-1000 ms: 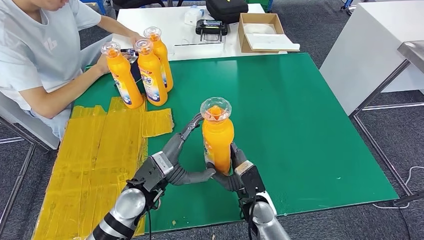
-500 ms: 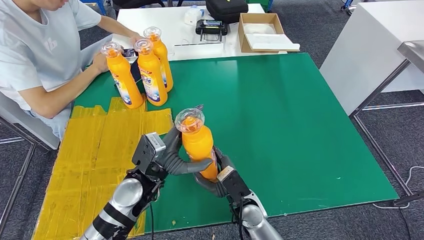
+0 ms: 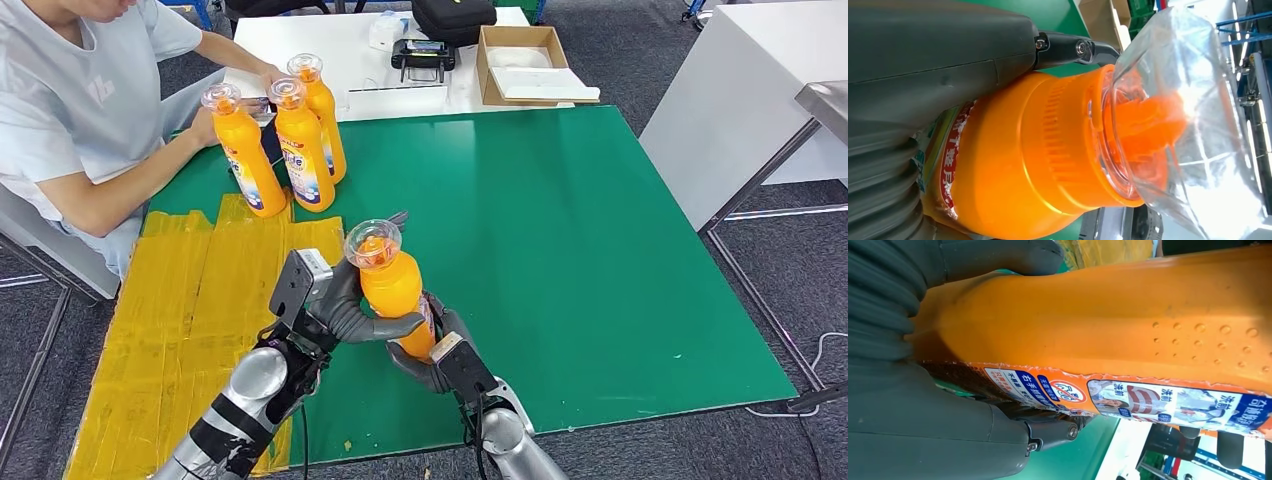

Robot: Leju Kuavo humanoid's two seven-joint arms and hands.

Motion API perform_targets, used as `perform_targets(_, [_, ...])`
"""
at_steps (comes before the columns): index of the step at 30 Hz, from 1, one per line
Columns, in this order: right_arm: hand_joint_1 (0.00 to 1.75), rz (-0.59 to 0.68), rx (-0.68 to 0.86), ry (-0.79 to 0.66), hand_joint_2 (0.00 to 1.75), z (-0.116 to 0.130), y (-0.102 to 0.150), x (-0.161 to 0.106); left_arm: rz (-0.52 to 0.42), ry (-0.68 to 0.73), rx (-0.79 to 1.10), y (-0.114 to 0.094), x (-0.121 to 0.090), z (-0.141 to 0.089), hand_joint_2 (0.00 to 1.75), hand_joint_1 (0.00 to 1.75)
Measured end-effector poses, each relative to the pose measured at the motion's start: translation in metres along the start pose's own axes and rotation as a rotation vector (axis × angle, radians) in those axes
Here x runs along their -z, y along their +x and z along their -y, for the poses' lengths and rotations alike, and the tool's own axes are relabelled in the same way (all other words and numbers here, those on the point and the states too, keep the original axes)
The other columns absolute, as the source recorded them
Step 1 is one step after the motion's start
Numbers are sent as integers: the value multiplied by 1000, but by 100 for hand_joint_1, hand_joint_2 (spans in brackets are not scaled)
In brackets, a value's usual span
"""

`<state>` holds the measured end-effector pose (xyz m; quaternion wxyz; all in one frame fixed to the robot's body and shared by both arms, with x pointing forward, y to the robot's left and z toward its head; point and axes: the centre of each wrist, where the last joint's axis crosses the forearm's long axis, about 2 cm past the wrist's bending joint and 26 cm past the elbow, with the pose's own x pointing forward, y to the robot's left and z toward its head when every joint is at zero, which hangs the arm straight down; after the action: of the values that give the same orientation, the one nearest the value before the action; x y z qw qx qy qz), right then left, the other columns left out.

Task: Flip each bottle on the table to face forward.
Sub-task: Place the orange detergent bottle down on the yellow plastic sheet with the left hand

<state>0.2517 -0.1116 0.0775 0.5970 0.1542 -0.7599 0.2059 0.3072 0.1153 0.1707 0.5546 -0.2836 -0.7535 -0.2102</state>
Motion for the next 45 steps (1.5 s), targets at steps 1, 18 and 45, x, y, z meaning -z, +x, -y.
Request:
perform_targets(1, [175,0,-1,0,175,0,0,0,-2,0,0,0,0,0,175,43])
perform_targets(18, [175,-3,-1,-3,175,3,-1,1,1,-4,-25,-1,2,0,175,175])
perform_targets(45, [0,83,5,-83,175,7,15,0,55,129,12,4,-7,-13,175,175])
